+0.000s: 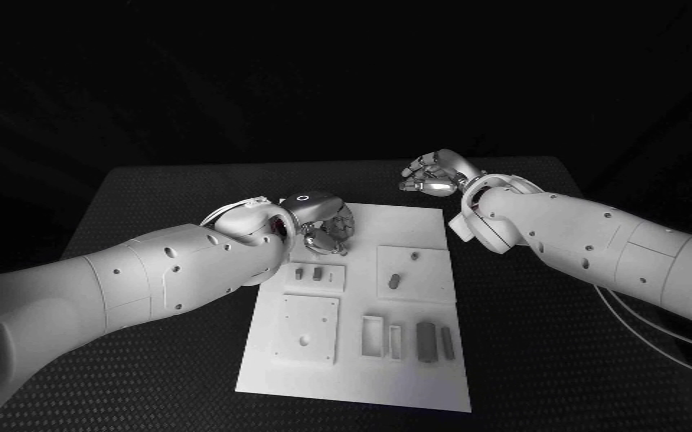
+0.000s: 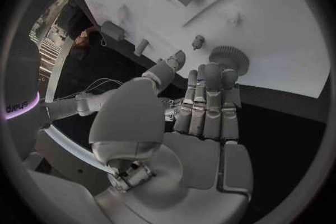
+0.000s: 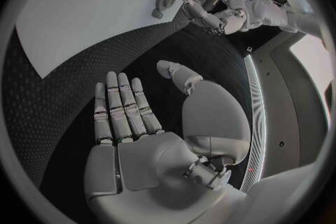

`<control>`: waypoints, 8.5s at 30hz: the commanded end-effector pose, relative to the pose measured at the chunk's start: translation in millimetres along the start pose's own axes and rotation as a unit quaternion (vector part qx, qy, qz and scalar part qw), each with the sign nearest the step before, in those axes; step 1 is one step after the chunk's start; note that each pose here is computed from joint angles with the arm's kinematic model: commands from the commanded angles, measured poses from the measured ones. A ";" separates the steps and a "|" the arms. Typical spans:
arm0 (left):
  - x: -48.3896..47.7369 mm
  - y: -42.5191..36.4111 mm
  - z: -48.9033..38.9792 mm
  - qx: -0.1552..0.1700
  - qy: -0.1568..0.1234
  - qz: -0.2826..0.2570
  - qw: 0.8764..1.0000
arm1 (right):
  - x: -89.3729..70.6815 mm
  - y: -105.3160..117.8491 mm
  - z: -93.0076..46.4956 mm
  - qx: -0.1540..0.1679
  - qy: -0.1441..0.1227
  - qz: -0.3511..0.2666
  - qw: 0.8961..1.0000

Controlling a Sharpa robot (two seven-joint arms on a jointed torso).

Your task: Assemble the parts on the task board

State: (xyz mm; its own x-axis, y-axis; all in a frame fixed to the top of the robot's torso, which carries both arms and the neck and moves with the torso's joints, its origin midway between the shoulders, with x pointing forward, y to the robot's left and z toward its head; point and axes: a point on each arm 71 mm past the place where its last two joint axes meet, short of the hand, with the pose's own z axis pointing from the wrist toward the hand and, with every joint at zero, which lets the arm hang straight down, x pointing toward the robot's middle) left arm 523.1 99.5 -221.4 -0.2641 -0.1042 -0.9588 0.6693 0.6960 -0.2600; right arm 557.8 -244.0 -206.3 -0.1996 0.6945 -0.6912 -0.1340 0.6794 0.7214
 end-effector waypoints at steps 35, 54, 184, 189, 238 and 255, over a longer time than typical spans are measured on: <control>24.1 1.5 9.8 -0.015 0.053 0.017 0.998 | 1.4 2.2 -1.7 -0.007 0.007 0.001 1.000; 28.6 1.5 9.1 -0.013 0.067 0.038 0.997 | 1.7 2.9 -2.0 -0.009 0.007 0.000 1.000; 10.6 39.6 -27.8 -0.084 0.091 -0.042 0.991 | -1.8 -0.3 -3.9 -0.007 0.005 -0.001 1.000; 10.6 41.3 -28.6 -0.088 0.091 -0.041 0.991 | -2.1 -0.4 -4.0 -0.007 0.005 -0.001 1.000; -21.1 97.8 -59.1 -0.173 -0.070 -0.229 0.955 | 0.7 -1.1 -17.3 -0.038 0.078 -0.098 0.991; -36.3 93.3 -89.3 -0.111 -0.167 -0.501 0.842 | -3.4 -5.4 -56.9 -0.079 0.113 -0.260 0.956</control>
State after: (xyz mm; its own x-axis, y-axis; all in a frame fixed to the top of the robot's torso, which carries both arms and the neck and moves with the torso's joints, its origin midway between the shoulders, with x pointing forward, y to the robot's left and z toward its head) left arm 533.8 233.2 -206.7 -0.3981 -0.8277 -0.3956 0.0727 0.4015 -0.9130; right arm 508.6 -268.1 -201.8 -0.2888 0.3253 -0.9004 -0.3517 0.8387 0.4158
